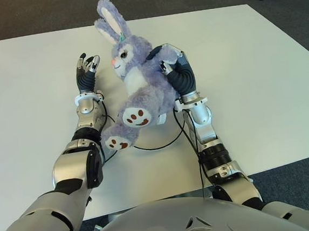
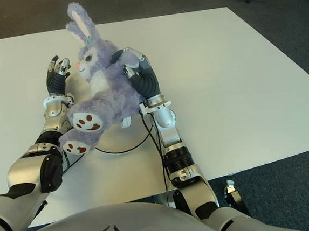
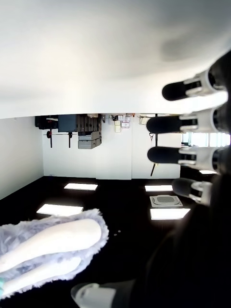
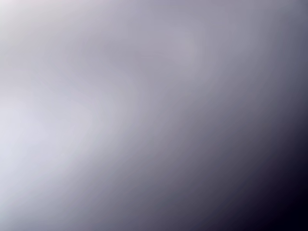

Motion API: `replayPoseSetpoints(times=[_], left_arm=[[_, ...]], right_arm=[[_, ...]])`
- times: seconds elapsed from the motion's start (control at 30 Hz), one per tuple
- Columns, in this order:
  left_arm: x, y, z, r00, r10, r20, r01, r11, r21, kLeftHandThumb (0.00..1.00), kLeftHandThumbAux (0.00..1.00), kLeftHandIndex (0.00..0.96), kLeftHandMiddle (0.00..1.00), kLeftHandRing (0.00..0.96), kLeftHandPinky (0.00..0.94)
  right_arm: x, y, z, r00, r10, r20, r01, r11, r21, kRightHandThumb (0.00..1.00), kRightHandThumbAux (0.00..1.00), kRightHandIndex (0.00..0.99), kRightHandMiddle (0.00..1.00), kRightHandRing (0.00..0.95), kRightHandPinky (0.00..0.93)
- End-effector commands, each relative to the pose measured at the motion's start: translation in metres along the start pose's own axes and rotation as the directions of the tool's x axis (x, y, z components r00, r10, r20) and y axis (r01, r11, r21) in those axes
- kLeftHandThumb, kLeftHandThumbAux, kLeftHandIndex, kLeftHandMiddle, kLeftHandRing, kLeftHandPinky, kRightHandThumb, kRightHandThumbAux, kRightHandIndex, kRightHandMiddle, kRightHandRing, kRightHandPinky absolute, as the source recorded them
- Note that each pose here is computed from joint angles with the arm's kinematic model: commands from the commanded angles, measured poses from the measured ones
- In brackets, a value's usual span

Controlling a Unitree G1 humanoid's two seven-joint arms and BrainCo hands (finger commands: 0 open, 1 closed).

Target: Put the doll into the plate.

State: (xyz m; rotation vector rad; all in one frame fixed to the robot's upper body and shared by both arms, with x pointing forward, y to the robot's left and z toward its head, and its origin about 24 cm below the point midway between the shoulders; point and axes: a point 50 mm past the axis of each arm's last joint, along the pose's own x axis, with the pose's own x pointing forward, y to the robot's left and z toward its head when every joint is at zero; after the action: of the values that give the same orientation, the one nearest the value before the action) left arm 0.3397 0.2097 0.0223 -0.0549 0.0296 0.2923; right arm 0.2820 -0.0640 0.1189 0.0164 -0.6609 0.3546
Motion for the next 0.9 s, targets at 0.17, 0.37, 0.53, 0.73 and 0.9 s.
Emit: replayPoseSetpoints(times=[0.17, 0.37, 0.53, 0.73, 0.9], left_arm=[[-0.0311, 0.0068, -0.0548, 0.972, 0.012, -0.236, -0.007, 1.0, 0.024, 0.0, 0.449, 0.047, 0.185, 0.182, 0.145], [-0.0316, 0.0067, -0.0551, 0.972, 0.011, -0.234, -0.006, 1.0, 0.024, 0.0, 0.452, 0.049, 0.189, 0.189, 0.141], [-0.0319, 0.0067, -0.0553, 0.972, 0.011, -0.233, -0.006, 1.0, 0.023, 0.0, 0.453, 0.052, 0.188, 0.186, 0.137], [-0.032, 0.0066, -0.0553, 0.972, 0.011, -0.233, -0.007, 1.0, 0.02, 0.0, 0.454, 0.052, 0.184, 0.18, 0.142], [-0.0322, 0.0067, -0.0552, 0.973, 0.008, -0.23, -0.003, 1.0, 0.022, 0.0, 0.453, 0.05, 0.175, 0.173, 0.132]], right_arm=[[-0.0324, -0.0001, -0.0199, 0.99, -0.053, -0.13, 0.053, 0.999, -0.002, 1.0, 0.666, 0.347, 0.458, 0.55, 0.584], [-0.0332, 0.0003, -0.0209, 0.988, -0.059, -0.144, 0.058, 0.998, -0.016, 1.0, 0.663, 0.381, 0.502, 0.476, 0.5], [-0.0337, 0.0006, -0.0213, 0.987, -0.061, -0.151, 0.059, 0.998, -0.02, 1.0, 0.663, 0.392, 0.517, 0.453, 0.472], [-0.0343, 0.0008, -0.0223, 0.985, -0.057, -0.164, 0.054, 0.998, -0.025, 1.0, 0.665, 0.38, 0.522, 0.467, 0.469], [-0.035, 0.0014, -0.0268, 0.98, -0.049, -0.193, 0.043, 0.998, -0.035, 1.0, 0.665, 0.38, 0.536, 0.46, 0.448]])
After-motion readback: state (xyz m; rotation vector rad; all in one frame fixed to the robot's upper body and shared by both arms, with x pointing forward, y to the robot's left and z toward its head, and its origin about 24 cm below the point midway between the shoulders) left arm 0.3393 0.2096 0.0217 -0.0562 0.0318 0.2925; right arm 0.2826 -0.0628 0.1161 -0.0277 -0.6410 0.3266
